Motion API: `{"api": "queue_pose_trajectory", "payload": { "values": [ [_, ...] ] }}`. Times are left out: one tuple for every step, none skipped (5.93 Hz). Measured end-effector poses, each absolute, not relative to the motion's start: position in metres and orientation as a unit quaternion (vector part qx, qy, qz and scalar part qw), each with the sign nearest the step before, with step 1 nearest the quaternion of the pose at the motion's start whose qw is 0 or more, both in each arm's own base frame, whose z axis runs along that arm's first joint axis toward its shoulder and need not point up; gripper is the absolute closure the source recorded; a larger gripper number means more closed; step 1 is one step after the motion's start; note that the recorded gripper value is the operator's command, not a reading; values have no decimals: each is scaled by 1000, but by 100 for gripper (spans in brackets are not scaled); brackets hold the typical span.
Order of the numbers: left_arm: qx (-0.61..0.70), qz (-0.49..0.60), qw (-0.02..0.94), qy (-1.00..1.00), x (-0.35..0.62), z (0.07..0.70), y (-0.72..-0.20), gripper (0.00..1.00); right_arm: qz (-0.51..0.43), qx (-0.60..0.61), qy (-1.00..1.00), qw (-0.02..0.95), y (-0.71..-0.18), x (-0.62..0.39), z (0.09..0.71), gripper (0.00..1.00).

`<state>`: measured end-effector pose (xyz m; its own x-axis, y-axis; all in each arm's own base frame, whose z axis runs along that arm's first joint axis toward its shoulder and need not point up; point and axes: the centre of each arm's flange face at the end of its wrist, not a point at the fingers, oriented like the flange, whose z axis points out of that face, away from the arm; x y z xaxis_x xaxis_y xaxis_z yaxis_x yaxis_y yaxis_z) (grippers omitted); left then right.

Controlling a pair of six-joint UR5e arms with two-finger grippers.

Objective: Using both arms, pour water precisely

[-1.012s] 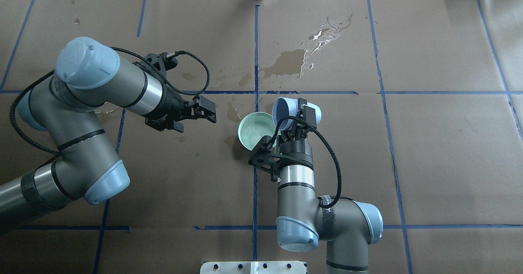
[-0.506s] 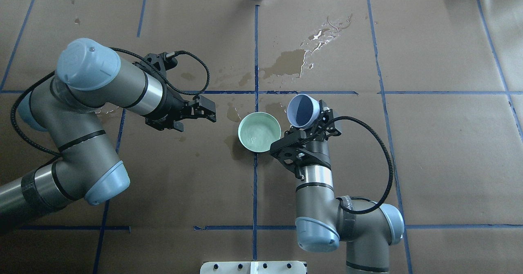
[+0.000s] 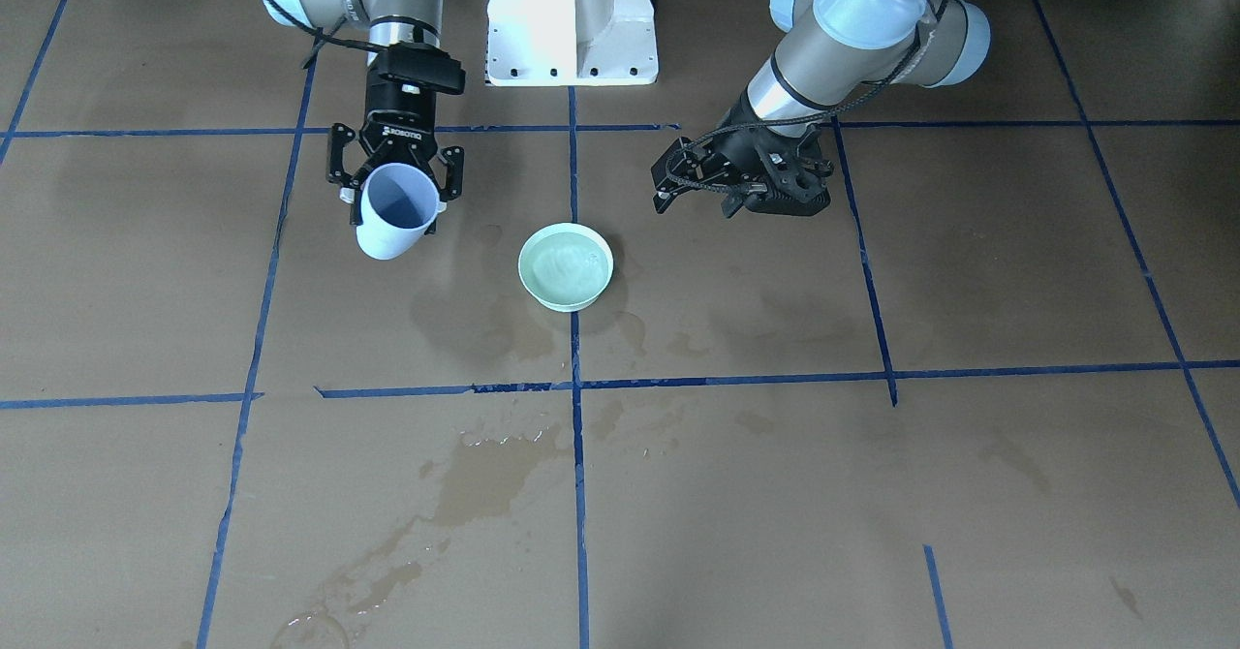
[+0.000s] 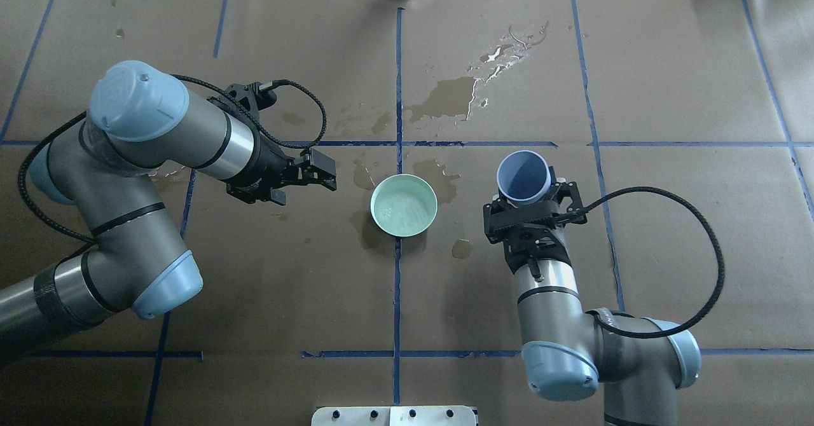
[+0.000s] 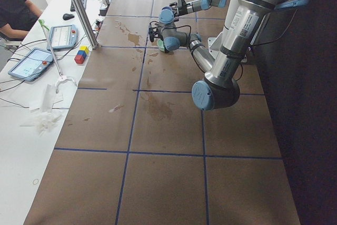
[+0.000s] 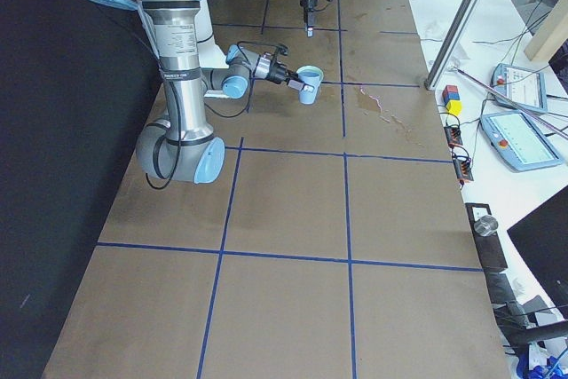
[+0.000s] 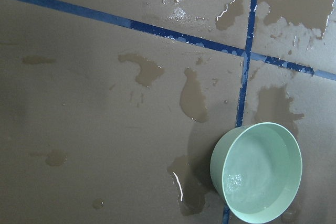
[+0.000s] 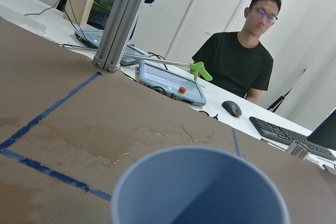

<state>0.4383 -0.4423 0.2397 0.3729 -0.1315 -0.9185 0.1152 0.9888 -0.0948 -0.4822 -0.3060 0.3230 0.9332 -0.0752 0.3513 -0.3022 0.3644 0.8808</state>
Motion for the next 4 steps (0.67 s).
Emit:
{"api": "queue_pose_trajectory", "payload": {
  "values": [
    [-7, -74, 829, 555, 438, 240, -442, 0, 110, 544, -193, 809, -303, -463, 342, 99],
    [-8, -74, 829, 555, 438, 240, -442, 0, 153, 532, -222, 803, -300, -445, 364, 99],
    [-8, -74, 829, 555, 438, 240, -442, 0, 185, 527, -256, 789, -296, -422, 391, 99],
    [-7, -74, 829, 555, 438, 239, -442, 0, 203, 525, -277, 779, -294, -391, 424, 99]
  ]
}}
